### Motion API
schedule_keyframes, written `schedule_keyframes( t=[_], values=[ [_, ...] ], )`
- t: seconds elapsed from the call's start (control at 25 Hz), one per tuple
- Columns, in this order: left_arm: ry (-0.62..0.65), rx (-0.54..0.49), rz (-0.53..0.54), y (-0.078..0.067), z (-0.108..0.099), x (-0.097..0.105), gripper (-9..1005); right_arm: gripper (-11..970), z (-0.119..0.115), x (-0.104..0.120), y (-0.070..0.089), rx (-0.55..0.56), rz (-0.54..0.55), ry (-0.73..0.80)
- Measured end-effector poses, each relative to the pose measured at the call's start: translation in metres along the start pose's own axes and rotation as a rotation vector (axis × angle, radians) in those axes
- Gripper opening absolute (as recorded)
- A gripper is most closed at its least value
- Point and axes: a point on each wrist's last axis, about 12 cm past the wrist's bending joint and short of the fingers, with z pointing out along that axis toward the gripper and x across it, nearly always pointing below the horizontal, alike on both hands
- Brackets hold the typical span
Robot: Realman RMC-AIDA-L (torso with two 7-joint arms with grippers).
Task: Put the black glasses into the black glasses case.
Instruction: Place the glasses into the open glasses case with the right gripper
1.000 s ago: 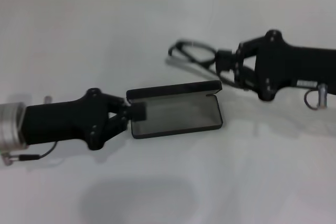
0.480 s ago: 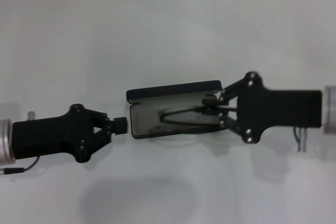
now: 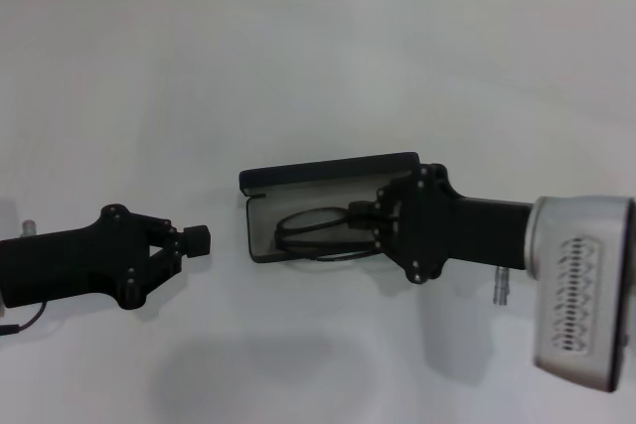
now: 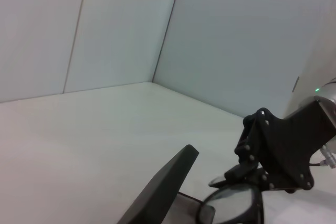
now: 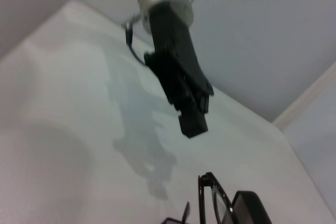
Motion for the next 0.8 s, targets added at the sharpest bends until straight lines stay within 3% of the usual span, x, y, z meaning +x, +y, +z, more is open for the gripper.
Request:
schedule_keyframes(
  t=[0.48,0.8],
  values=[
    [0.003,-0.006,0.001,0.001,-0.001,0.0,13,62,0.005,-0.002,-0.004,0.045,-0.078,0.052],
    [0.001,-0.003,0.001,0.001,0.0,0.0,13,62,0.016,-0.004,0.004,0.046,-0.151,0.088]
  ],
)
